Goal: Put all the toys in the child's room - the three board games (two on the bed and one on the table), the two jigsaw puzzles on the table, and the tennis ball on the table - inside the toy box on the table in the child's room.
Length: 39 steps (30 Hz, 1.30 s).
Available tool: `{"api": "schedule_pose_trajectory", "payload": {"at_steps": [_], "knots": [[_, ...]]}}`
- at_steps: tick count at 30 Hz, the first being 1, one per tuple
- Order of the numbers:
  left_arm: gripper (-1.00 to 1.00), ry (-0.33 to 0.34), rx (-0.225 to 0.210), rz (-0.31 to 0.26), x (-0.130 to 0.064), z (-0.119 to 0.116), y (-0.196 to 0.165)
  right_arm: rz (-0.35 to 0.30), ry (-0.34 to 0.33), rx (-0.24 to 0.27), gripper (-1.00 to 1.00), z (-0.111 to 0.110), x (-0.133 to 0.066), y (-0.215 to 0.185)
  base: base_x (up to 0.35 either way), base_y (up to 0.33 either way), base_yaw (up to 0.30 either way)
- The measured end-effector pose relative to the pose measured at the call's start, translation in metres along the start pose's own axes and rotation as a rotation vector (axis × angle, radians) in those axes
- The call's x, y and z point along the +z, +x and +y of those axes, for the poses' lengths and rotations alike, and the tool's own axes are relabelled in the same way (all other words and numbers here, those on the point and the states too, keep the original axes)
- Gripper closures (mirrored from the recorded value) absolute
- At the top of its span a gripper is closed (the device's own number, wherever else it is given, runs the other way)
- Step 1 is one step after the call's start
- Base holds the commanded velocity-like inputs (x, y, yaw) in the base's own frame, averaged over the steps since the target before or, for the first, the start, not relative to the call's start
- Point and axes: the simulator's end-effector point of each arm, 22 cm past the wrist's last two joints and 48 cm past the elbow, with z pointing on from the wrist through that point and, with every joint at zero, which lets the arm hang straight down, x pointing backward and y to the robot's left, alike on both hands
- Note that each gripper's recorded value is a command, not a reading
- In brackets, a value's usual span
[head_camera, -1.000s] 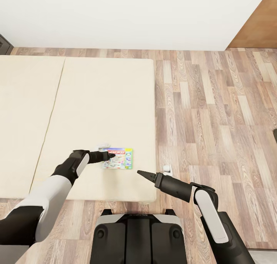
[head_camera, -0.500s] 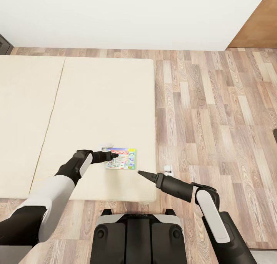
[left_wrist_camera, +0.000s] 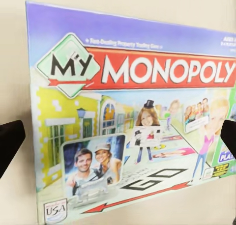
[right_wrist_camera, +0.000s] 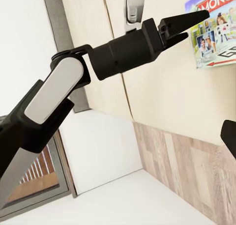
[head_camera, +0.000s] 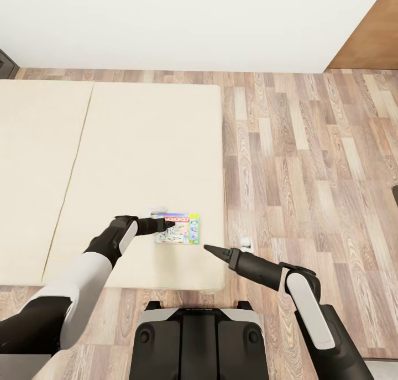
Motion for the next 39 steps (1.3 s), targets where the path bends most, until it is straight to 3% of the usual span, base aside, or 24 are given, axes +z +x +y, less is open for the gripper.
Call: {"api": "schedule_pose_trajectory", "payload": {"at_steps": [12, 39], "knots": [[-1.00, 0.012, 0.002, 0.002, 0.002, -0.009, 0.001, -0.004, -0.031, 0.000, -1.00, 0.007, -0.001, -0.001, 0.000, 0.000, 0.000], [-1.00, 0.014, 0.013, -0.002, 0.004, -0.014, 0.000, -0.003, -0.035, 0.001, -1.00, 0.007, -0.001, -0.001, 0.000, -0.022, 0.000]]}}
